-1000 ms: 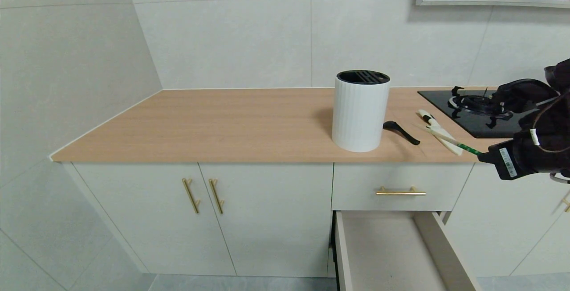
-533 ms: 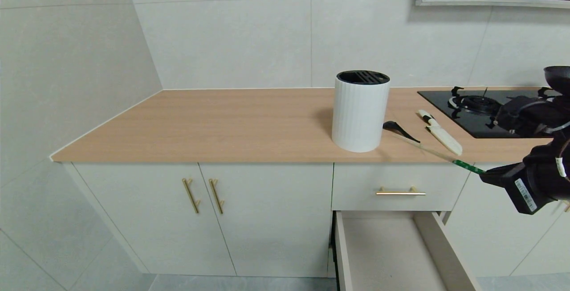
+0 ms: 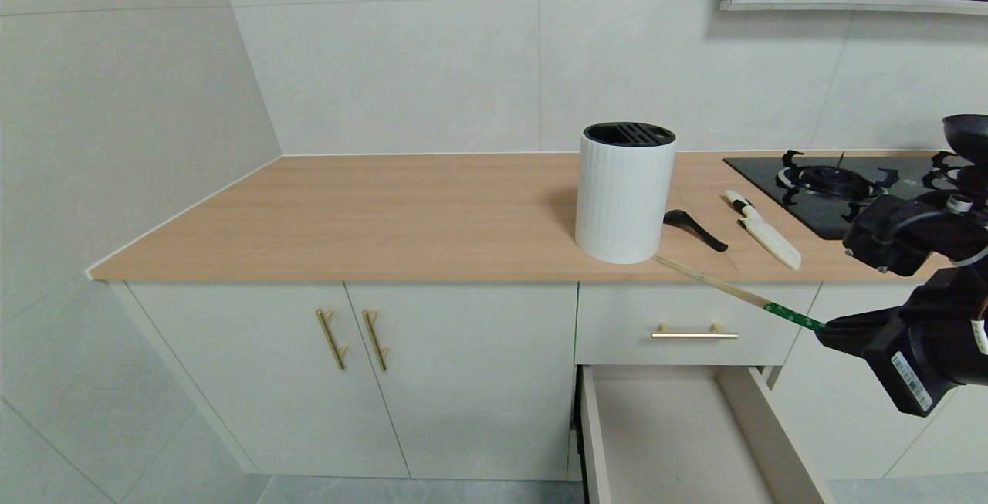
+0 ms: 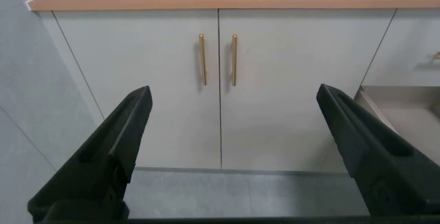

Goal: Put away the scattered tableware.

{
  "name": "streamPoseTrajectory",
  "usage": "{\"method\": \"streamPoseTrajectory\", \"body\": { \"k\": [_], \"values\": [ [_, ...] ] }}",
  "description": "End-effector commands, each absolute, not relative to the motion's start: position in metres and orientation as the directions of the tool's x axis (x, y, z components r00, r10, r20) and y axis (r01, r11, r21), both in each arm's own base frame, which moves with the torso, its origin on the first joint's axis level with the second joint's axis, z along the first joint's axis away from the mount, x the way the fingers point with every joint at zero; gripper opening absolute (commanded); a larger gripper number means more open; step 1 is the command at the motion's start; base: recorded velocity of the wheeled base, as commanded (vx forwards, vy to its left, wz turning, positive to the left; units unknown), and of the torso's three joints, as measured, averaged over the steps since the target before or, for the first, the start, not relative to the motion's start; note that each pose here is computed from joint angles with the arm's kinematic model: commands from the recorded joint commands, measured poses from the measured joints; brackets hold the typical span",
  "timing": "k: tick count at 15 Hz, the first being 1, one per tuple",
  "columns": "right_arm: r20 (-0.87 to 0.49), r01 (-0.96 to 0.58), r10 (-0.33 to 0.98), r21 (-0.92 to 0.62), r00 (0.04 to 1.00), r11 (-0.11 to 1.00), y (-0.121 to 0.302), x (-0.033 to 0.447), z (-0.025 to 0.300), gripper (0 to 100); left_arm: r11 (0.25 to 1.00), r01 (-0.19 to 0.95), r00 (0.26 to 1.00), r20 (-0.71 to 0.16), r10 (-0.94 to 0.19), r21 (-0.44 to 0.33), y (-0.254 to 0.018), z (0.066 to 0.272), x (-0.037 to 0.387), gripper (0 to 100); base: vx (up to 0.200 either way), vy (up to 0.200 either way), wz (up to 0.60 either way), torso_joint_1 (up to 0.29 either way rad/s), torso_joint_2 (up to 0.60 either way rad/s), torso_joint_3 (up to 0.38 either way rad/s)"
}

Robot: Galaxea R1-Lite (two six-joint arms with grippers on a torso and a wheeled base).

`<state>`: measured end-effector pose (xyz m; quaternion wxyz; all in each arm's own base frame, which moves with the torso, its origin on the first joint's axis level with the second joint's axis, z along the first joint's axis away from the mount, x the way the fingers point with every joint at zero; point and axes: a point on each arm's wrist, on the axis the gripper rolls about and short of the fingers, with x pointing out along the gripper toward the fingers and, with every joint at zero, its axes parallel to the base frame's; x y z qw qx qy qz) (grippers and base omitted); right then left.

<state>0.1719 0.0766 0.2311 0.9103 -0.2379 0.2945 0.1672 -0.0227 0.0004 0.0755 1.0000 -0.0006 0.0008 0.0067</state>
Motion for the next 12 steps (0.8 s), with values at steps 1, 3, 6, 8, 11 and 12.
{"method": "streamPoseTrajectory", "body": {
  "k": [1, 3, 6, 8, 11, 12],
  "values": [
    [-0.621, -0.452, 0.167, -0.335, 0.766, 0.827, 0.0778, 0.1719, 0.2297, 0, 1.0, -0.014, 1.0, -0.003, 0.014, -0.001, 0.0004, 0.0755, -0.0226, 100, 0.0, 0.0, 0.0, 0.0, 0.0, 0.0],
    [-0.622, -0.454, 0.168, -0.336, 0.765, 0.825, 0.0782, 0.1721, 0.2294, 0, 1.0, -0.014, 1.0, -0.003, 0.014, -0.001, 0.0004, 0.0755, -0.0226, 100, 0.0, 0.0, 0.0, 0.0, 0.0, 0.0],
    [-0.622, -0.454, 0.168, -0.336, 0.765, 0.825, 0.0782, 0.1721, 0.2291, 0, 1.0, -0.014, 1.0, -0.003, 0.014, -0.001, 0.0004, 0.0755, -0.0226, 100, 0.0, 0.0, 0.0, -0.134, 0.33, 0.181],
    [-0.632, -0.474, 0.179, -0.334, 0.754, 0.815, 0.0822, 0.1717, 0.226, 0, 1.0, -0.014, 1.0, -0.003, 0.014, -0.001, 0.0004, 0.0755, -0.0226, 100, 0.0, 0.0, 0.0, -0.188, 0.46, 0.271],
    [-0.637, -0.483, 0.184, -0.334, 0.749, 0.809, 0.0842, 0.1718, 0.2247, 0, 1.0, -0.014, 1.0, -0.003, 0.014, -0.001, 0.0004, 0.0755, -0.0226, 100, 0.0, 0.0, 0.0, -0.196, 0.47, 0.279],
    [-0.637, -0.483, 0.184, -0.334, 0.749, 0.809, 0.0844, 0.1721, 0.2245, 0, 1.0, -0.014, 1.0, -0.003, 0.014, -0.001, 0.0004, 0.0755, -0.0226, 100, 0.0, 0.0, 0.0, -0.183, 0.48, 0.281]
  ]
}}
